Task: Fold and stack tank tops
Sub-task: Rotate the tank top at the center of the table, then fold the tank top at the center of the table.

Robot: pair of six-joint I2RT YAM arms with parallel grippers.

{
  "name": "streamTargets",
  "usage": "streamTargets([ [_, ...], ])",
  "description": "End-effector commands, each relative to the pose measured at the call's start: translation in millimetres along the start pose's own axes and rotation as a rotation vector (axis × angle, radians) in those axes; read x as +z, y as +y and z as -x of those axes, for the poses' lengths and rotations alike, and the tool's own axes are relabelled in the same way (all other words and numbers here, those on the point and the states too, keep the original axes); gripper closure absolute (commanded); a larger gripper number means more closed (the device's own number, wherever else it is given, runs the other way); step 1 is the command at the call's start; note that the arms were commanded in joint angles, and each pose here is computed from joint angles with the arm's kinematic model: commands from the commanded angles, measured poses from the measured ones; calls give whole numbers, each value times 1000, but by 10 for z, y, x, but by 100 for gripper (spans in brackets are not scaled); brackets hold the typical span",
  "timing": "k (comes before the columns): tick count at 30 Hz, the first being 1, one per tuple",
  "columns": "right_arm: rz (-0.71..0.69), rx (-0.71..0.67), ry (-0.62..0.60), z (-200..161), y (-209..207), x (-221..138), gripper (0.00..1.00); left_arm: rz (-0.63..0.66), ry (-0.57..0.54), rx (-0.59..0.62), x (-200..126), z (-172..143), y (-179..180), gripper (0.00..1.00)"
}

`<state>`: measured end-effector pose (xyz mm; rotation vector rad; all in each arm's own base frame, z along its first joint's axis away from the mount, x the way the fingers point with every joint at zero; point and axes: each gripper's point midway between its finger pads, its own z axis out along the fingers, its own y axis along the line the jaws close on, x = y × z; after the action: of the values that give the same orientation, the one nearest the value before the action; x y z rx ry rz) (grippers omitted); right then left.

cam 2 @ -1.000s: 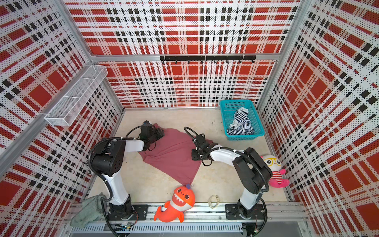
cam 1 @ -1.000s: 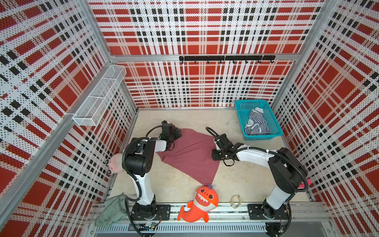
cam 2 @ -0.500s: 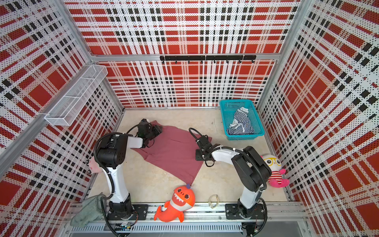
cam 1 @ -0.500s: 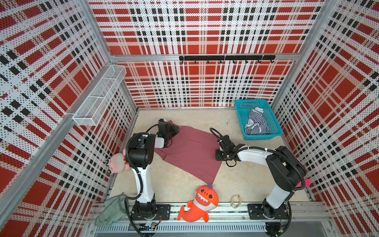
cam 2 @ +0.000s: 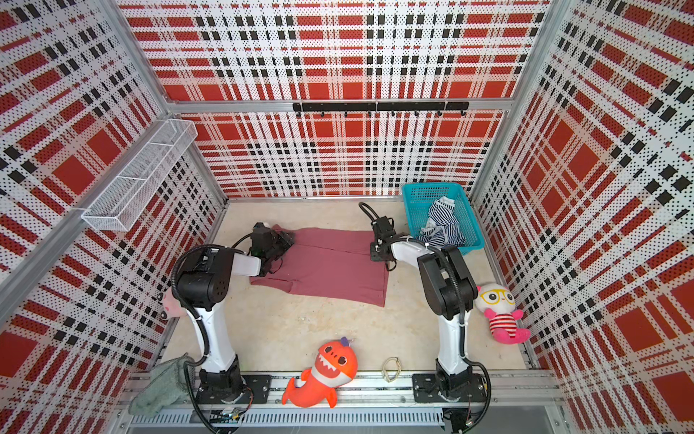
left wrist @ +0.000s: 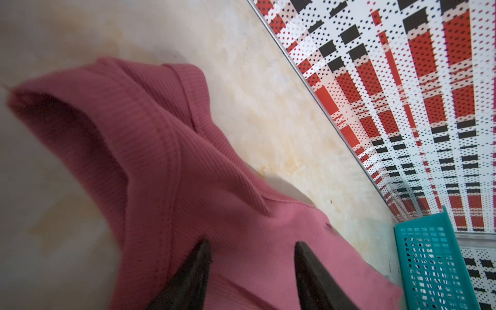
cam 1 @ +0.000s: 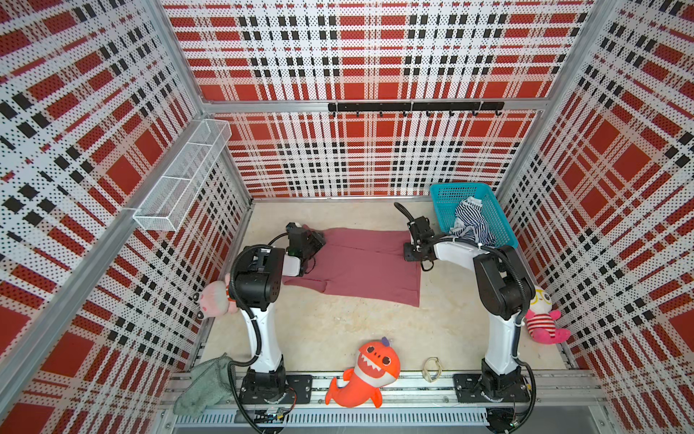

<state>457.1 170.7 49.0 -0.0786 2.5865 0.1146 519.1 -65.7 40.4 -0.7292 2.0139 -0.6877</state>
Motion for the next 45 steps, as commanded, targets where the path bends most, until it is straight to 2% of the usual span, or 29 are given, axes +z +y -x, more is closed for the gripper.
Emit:
streamTargets([
  [1,-2,-50,-21,125,-40,-365,72,43,-34,-44,-71,7,67,43],
  [6,112,15,-25,-201,189,-773,76,31,-44,-59,20,20,38,42],
  [11,188,56,38,-722,512,-741,78,26,-78,-97,18,102,57,42],
  [15,183,120,104,-1061,492,-536,81,42,-100,-106,-58,157,129,43],
  [20,92,118,152,-1338,270,-432,83,58,-130,-128,-191,231,276,43],
  [23,53,108,166,-1396,146,-452,83,52,-125,-127,-178,236,274,43],
  [26,47,101,129,-1248,127,-580,82,26,-117,-116,-134,269,194,42],
  [29,86,96,84,-1042,208,-767,80,-11,-104,-76,-105,306,19,38],
  [32,140,102,66,-946,294,-929,74,-30,-93,1,-136,366,-186,30],
  [35,176,115,68,-963,323,-1056,69,-23,-87,90,-229,428,-342,19],
  [38,194,134,93,-1080,311,-1116,67,5,-87,165,-388,506,-430,12],
  [42,181,166,148,-1340,213,-1165,66,68,-96,253,-785,599,-479,12],
  [45,195,205,179,-1518,179,-1175,67,88,-53,299,-1154,418,-469,18],
])
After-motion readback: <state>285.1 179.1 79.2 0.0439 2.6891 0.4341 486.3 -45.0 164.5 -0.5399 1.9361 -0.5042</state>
